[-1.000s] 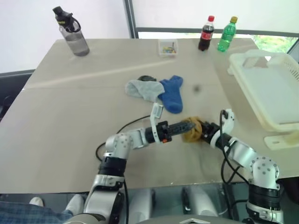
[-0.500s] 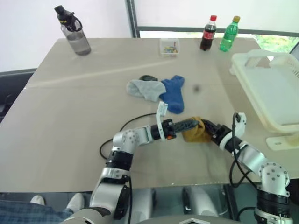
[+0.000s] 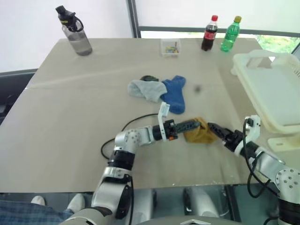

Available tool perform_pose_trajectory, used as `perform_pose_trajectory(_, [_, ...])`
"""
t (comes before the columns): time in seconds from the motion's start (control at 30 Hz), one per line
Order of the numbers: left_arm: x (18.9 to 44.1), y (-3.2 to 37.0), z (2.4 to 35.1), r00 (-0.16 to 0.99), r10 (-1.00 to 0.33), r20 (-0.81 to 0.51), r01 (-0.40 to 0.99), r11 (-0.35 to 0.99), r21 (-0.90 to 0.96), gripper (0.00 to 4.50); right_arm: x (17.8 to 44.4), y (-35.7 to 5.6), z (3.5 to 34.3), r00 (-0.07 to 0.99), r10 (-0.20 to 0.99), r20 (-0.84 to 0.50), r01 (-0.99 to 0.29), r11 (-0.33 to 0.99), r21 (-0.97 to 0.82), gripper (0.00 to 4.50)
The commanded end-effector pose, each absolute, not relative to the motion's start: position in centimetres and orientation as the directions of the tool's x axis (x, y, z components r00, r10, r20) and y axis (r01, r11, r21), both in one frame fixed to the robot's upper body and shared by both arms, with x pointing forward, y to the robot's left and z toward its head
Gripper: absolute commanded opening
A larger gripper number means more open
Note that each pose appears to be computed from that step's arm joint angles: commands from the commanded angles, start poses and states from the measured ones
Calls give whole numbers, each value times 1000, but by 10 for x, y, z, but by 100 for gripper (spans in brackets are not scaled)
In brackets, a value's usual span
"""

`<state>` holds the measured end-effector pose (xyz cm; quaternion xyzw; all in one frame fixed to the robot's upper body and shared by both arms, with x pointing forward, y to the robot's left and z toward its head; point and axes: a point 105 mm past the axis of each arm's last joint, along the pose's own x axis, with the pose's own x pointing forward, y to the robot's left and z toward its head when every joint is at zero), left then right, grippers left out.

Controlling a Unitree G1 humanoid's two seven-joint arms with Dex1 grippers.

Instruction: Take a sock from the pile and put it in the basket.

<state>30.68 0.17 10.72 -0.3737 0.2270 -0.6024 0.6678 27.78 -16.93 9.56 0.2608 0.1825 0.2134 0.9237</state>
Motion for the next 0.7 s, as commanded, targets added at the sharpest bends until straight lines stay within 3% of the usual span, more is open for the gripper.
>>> perform_pose_trajectory(0.03, [306, -1, 113, 149, -973, 174, 645, -38, -763, 450, 277, -161, 94, 827, 507, -242, -337, 792, 509, 446])
perform_pose_trajectory(0.17, [306, -1, 115, 146, -971, 187, 647, -49, -761, 450, 281, -152, 88, 811, 511, -285, -357, 818, 451, 446])
perform_pose_trajectory(0.43, [306, -1, 113, 149, -972, 180, 646, -42, -762, 450, 277, -128, 83, 754, 588, -294, -403, 767, 500, 446])
perform_pose_trajectory(0.7, [306, -1, 111, 156, -972, 174, 645, -34, -764, 450, 275, -123, 90, 734, 635, -239, -421, 703, 574, 446])
